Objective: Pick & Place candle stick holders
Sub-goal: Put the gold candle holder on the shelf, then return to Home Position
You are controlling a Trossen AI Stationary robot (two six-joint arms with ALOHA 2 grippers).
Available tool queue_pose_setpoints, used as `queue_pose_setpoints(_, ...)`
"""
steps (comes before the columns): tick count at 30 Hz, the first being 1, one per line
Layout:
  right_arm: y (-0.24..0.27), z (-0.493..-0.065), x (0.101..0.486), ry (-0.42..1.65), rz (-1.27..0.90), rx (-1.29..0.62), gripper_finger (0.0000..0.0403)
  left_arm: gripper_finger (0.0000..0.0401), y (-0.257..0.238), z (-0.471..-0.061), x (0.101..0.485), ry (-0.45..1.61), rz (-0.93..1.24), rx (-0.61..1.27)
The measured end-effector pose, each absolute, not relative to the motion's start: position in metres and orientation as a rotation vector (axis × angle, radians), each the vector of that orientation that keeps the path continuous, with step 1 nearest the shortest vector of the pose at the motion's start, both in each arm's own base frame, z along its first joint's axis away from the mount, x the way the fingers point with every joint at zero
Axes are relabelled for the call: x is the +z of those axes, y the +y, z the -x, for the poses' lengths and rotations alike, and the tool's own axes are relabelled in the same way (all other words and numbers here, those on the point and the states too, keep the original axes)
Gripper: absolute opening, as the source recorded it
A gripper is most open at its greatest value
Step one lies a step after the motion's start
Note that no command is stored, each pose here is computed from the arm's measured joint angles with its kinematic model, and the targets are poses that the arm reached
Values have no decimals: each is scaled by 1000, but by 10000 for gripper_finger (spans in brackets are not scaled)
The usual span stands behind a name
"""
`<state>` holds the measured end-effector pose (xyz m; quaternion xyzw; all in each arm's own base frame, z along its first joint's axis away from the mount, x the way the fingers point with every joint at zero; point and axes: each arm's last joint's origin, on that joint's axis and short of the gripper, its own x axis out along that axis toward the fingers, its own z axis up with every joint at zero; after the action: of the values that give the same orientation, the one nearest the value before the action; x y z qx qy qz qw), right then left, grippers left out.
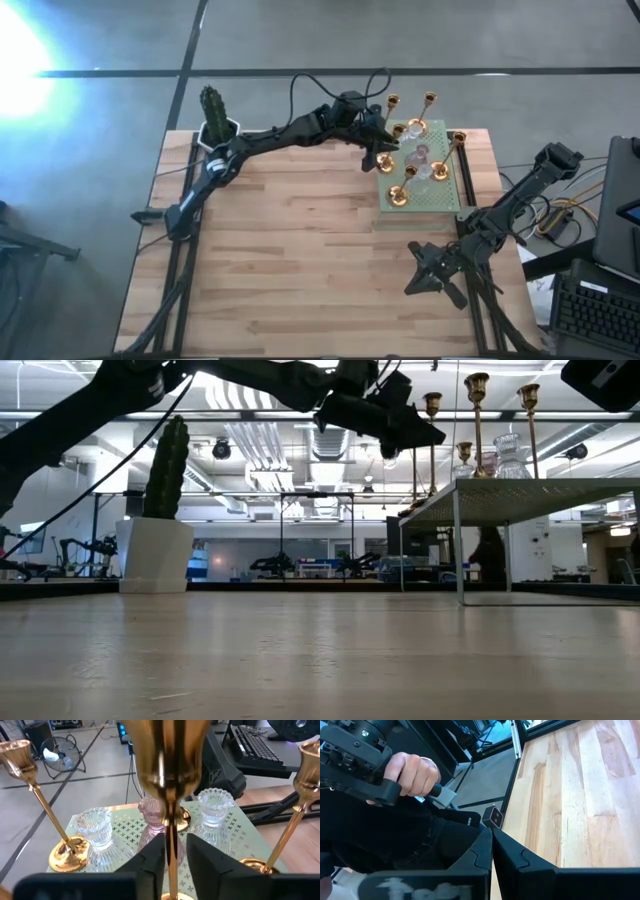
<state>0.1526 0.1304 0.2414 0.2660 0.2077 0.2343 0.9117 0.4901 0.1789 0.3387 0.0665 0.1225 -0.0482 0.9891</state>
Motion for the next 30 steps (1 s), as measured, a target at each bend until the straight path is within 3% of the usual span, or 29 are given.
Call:
queue_pose_setpoints(10,130,-153,241,428,-548,483,8,137,180,-491,341,227,-122,-77)
queue_pose_setpoints(20,130,-153,241,428,-548,483,8,227,185,-476,347,321,-74,-61)
queue_pose_setpoints(30,130,-153,242,427,-549,483,8,239,164,-419,401,398,-61,20)
